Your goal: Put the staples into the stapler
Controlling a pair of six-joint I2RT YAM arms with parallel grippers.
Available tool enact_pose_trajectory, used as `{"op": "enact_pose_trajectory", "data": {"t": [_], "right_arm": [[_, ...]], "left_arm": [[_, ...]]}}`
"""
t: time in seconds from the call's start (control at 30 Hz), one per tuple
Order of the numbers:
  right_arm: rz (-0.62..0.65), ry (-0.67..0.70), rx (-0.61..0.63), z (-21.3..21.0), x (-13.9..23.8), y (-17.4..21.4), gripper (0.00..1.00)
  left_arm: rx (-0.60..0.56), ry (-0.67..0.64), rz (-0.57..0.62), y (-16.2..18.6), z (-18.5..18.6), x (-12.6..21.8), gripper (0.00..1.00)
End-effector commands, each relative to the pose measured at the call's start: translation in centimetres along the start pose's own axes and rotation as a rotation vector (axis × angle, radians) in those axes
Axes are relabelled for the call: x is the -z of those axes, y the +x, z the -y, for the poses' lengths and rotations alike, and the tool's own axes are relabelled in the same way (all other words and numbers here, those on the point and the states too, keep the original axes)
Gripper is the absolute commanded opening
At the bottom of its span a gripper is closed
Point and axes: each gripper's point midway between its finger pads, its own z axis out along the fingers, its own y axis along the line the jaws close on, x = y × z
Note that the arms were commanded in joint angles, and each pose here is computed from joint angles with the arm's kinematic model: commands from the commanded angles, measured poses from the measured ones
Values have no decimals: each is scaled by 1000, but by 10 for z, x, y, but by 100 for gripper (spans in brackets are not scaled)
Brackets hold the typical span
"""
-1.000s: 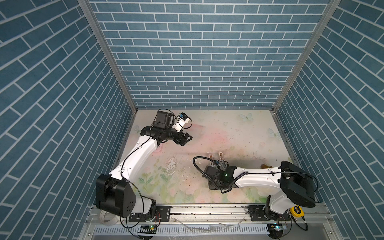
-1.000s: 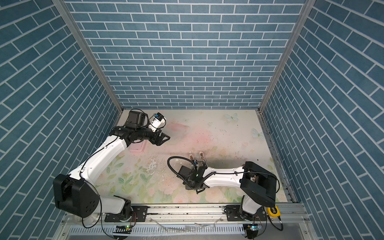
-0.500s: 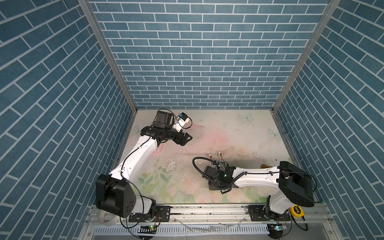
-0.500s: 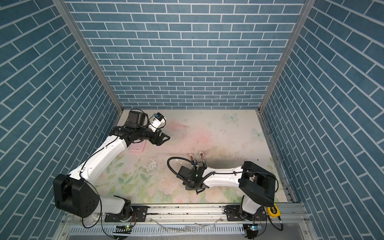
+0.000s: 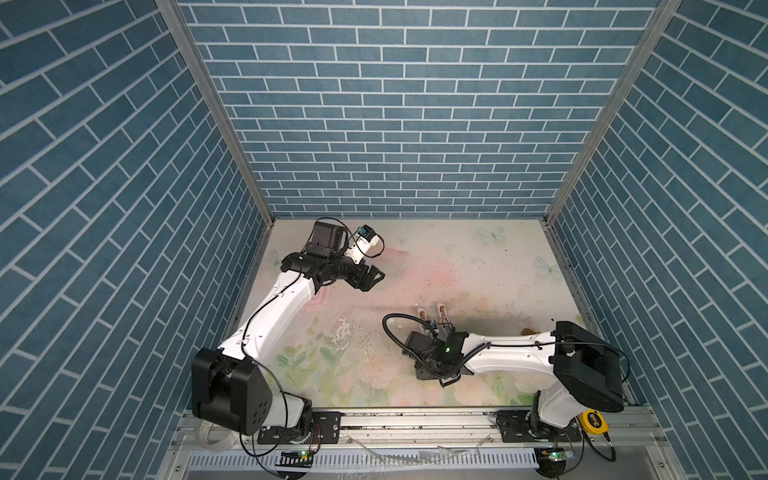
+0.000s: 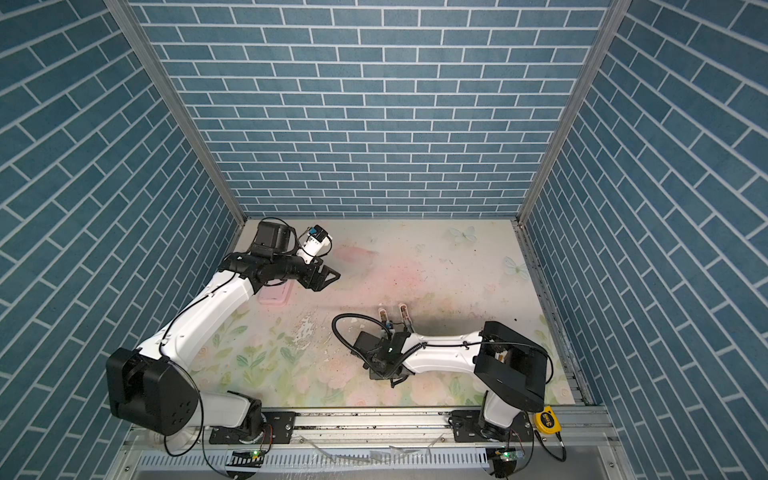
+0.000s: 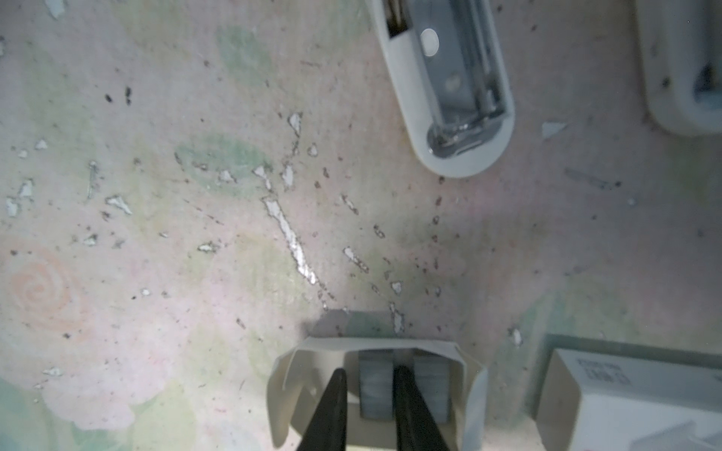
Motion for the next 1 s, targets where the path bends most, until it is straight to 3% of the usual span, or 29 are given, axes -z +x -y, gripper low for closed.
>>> {"op": "enact_pose_trajectory", "data": {"t": [0.0,0.97], "right_arm": [[-7,56,7,11,-4,2,23],[-28,127,36,19,-20,7,15]], "left_arm": [[4,-1,5,2,-1,-1,84],[7,3,-1,6,-1,-4,84]]}}
